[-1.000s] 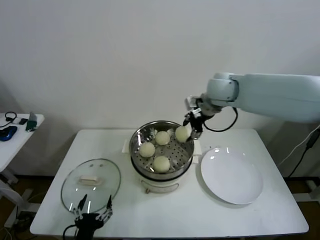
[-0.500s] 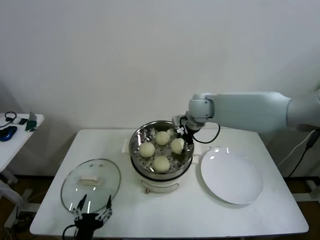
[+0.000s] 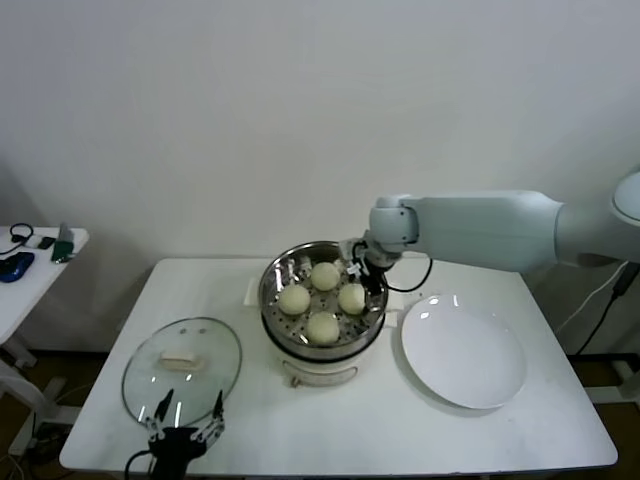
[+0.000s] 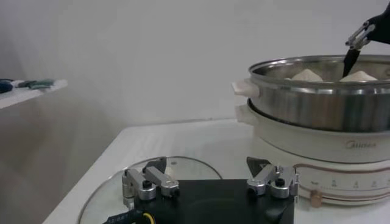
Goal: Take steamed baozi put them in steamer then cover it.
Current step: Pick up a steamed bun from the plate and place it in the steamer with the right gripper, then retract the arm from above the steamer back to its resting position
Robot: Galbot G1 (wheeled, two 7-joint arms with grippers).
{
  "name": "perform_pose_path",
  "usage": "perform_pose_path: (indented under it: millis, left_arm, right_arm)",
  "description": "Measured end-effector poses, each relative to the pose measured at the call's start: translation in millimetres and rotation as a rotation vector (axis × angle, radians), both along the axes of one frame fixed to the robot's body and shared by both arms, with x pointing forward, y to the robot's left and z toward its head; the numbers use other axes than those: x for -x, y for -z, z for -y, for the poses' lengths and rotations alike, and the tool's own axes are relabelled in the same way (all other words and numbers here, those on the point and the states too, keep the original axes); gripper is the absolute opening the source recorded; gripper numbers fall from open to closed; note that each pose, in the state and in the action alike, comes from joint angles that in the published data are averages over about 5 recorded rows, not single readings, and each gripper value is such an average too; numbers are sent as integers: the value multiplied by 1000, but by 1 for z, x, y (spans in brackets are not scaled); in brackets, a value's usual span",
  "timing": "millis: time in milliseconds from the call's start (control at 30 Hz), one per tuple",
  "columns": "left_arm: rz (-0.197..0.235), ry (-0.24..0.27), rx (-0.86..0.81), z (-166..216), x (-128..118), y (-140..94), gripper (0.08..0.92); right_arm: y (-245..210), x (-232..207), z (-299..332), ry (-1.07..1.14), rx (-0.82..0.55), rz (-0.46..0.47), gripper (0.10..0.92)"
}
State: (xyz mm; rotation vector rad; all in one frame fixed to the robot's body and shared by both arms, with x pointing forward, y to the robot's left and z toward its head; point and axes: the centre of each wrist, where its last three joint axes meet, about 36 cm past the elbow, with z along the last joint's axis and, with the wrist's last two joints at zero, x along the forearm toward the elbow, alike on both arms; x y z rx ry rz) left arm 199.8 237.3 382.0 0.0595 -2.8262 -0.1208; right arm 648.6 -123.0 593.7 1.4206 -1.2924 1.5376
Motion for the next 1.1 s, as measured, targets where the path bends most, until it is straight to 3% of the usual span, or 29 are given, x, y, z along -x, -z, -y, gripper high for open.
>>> perform_pose_path:
  millis: [267,500,767,1100]
  left_arm:
    - [7,3,0,0,-1,-4,823]
    - [13,9,1,1,-1,-8,823]
    - [28,14,0,0,-6,-8,823]
    - [63,17,-22,-8,-18,-3,823]
  right_arm:
    - [-31,-4,11,22,-62,-40,823]
    - [-74,-8,31,126,-220,-31,823]
    - [-78,11,49,357,-542,135,823]
    - [-26,66,136,678,-923,349,823]
